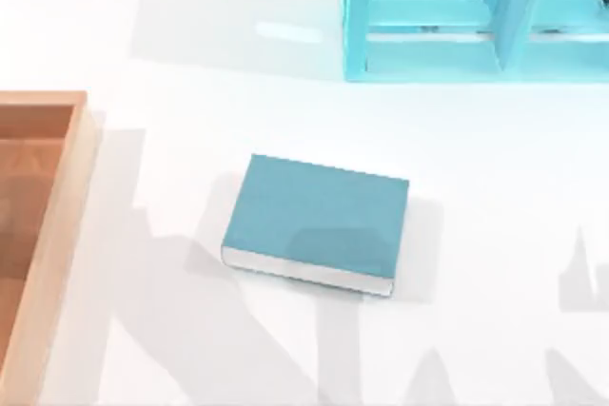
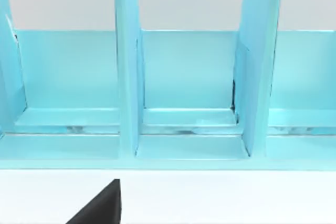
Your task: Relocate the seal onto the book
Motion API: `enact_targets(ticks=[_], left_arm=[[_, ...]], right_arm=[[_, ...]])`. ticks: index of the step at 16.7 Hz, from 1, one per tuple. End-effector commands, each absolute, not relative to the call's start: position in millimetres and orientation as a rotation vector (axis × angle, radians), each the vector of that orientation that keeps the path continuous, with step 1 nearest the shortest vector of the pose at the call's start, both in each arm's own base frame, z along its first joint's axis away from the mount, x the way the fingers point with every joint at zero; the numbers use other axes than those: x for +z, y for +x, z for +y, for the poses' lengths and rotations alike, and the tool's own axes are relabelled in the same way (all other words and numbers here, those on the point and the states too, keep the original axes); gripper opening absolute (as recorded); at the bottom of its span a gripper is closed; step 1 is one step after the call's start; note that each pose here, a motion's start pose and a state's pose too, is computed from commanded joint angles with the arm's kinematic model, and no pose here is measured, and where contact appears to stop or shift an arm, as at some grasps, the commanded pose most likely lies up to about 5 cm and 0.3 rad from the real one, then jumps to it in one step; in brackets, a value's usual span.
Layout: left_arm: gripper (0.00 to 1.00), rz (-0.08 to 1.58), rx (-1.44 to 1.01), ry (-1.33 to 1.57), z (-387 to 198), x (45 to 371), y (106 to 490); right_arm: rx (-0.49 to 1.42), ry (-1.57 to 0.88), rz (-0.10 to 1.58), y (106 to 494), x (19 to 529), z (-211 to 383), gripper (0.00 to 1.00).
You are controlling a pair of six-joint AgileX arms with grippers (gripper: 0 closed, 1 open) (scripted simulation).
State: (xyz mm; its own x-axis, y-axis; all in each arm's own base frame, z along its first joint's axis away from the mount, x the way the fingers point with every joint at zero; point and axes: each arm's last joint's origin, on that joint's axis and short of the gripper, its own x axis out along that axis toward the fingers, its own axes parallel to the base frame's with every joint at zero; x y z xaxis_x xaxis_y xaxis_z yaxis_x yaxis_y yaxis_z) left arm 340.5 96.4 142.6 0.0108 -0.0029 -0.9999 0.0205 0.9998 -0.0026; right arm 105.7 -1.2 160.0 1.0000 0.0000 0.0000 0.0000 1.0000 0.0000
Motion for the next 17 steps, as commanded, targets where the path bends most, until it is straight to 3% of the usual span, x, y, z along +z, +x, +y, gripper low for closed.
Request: enact_targets(ticks=[7,12,17], left_arm=[[0.0,1.528,0.047,-0.059,101.2,195.5,350.6],[0.0,1.607,-0.006,-0.023,18.0,240.4,356.3],[0.0,1.569,-0.02,0.014,-49.9,287.7,339.3]], right_arm=[[0.0,0.0,0.0,105.7,160.0,-1.2,1.0],[0.0,0.0,0.0,105.7,160.0,-1.2,1.0],[0.0,0.0,0.0,105.7,160.0,-1.2,1.0]])
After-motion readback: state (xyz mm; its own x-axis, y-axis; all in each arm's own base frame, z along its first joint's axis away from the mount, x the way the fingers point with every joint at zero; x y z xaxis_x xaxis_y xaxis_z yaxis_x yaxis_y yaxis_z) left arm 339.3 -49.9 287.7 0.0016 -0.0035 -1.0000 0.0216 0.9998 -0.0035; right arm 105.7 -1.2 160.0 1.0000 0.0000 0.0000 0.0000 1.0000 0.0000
